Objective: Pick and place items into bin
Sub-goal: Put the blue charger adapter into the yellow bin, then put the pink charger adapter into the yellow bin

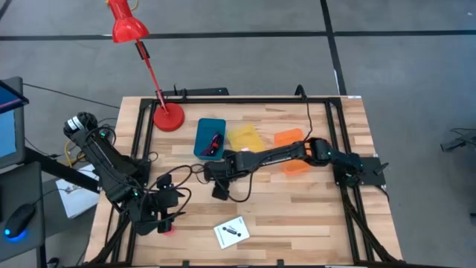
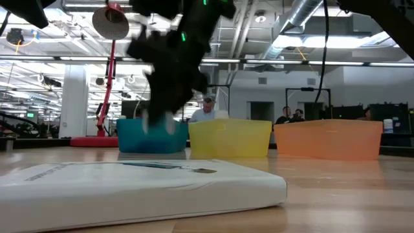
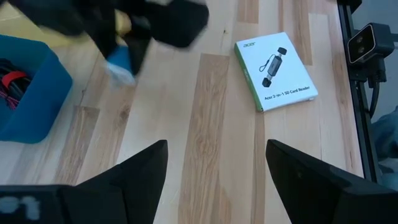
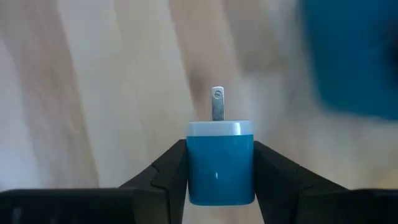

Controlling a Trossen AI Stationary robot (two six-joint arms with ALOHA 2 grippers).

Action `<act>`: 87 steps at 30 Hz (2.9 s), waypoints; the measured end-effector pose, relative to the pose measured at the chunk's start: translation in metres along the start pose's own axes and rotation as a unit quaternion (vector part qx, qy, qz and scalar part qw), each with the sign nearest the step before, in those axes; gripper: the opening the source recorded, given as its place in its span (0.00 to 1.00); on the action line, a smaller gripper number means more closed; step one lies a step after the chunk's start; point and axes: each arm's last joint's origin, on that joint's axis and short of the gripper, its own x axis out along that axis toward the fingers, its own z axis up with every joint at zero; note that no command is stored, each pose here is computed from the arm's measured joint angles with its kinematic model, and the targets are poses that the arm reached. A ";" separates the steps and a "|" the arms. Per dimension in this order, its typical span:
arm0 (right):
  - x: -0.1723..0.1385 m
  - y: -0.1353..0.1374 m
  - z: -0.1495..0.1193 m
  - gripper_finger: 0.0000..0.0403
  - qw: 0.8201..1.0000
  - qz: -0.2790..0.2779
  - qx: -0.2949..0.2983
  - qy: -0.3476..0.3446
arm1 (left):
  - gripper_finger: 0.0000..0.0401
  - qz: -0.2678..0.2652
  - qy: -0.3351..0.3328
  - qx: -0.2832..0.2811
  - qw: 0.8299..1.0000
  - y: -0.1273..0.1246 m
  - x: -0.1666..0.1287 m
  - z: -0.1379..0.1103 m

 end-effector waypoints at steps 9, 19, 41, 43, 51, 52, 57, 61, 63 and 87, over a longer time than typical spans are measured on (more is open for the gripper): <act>-0.091 -0.003 0.006 0.34 0.992 -0.113 0.052 -0.033 | 0.65 0.000 0.000 0.000 1.000 0.000 0.000 0.000; -0.109 -0.043 -0.014 0.35 0.951 -0.244 0.185 0.046 | 0.65 -0.001 0.000 0.000 1.000 0.000 0.000 0.000; -0.010 -0.113 -0.025 0.35 0.939 -0.155 0.293 0.094 | 0.65 -0.001 0.000 0.000 1.000 0.000 0.000 0.000; -0.007 -0.114 -0.025 0.35 0.940 -0.146 0.297 0.086 | 0.65 0.000 0.000 0.000 1.000 0.000 0.000 0.000; -0.001 -0.116 -0.024 0.38 0.942 -0.131 0.301 0.071 | 0.65 0.000 0.000 0.000 1.000 0.000 0.000 0.000; 0.000 -0.116 -0.025 0.38 0.942 -0.127 0.302 0.076 | 0.65 0.000 0.000 0.000 1.000 0.000 0.000 0.000; 0.002 -0.117 -0.027 0.39 0.941 -0.123 0.303 0.086 | 0.65 0.000 0.000 0.000 1.000 0.000 0.000 0.000; 0.001 -0.115 -0.028 0.40 0.942 -0.129 0.295 0.090 | 0.65 0.000 0.000 0.000 1.000 0.000 0.000 0.000; 0.001 -0.115 -0.029 0.40 0.945 -0.130 0.285 0.096 | 0.65 0.000 0.000 0.000 1.000 0.000 0.000 0.000; -0.004 -0.117 -0.024 0.49 0.951 -0.115 0.276 0.082 | 0.65 0.000 0.000 0.000 1.000 0.000 0.000 0.000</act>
